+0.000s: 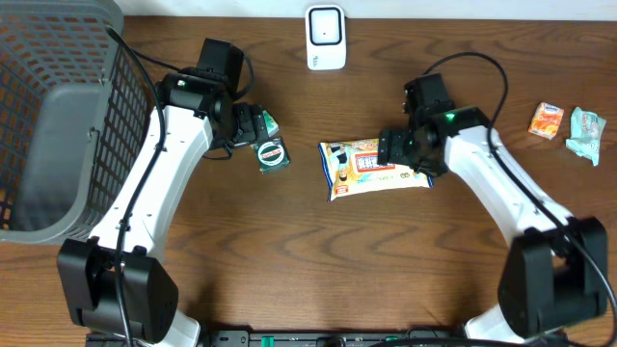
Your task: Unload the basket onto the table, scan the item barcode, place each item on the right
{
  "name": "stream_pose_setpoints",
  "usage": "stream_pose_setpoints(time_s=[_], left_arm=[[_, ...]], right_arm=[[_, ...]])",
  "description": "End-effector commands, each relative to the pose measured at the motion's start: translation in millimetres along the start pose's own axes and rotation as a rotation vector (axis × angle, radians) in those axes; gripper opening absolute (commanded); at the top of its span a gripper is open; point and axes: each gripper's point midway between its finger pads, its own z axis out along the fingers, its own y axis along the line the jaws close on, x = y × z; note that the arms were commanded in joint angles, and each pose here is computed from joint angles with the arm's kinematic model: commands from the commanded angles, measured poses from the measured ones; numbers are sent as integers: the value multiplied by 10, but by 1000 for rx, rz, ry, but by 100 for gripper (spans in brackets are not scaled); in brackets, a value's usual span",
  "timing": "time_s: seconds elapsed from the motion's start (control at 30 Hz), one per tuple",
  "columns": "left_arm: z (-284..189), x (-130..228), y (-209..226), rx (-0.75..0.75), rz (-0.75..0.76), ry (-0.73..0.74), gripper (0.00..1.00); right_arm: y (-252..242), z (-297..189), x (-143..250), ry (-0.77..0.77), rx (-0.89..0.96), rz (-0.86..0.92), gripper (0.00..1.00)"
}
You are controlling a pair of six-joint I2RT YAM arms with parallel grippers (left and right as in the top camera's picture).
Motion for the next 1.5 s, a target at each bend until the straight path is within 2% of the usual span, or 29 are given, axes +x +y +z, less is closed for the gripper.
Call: stream_pose_setpoints(time_s=[0.0, 0.13, 0.23, 0.4, 0.57, 0.9, 1.03, 1.17, 1.37, 1.47], left_arm=[[-22, -29, 20, -8, 2, -10, 98], [-22, -29, 20, -8, 2, -10, 98], [-22, -29, 20, -8, 2, -10, 98], [-22, -29, 20, -8, 2, -10, 98], [-22, -29, 20, -8, 2, -10, 98], [-22, -29, 20, -8, 2, -10, 98], [-22, -29, 20, -8, 2, -10, 98], [-22, -29, 20, -8, 2, -10, 98], [-22, -29, 20, -8, 2, -10, 98], [-22, -29, 20, -8, 2, -10, 97]], right_arm=[[310, -160, 159, 71, -156, -13, 99], [447, -135, 412, 168, -222, -21, 99], [404, -76, 492, 184, -184, 9, 99], [243, 80, 663, 239, -81, 419, 99], [244, 311, 643, 196, -112, 595, 99], [277, 493, 511, 104, -182, 646, 99], [267, 584, 523, 81, -205, 644, 99], [201, 702, 602, 70, -207, 729, 99], [127, 829, 599, 17, -204, 728, 99], [128, 956, 643, 14, -187, 715, 95]])
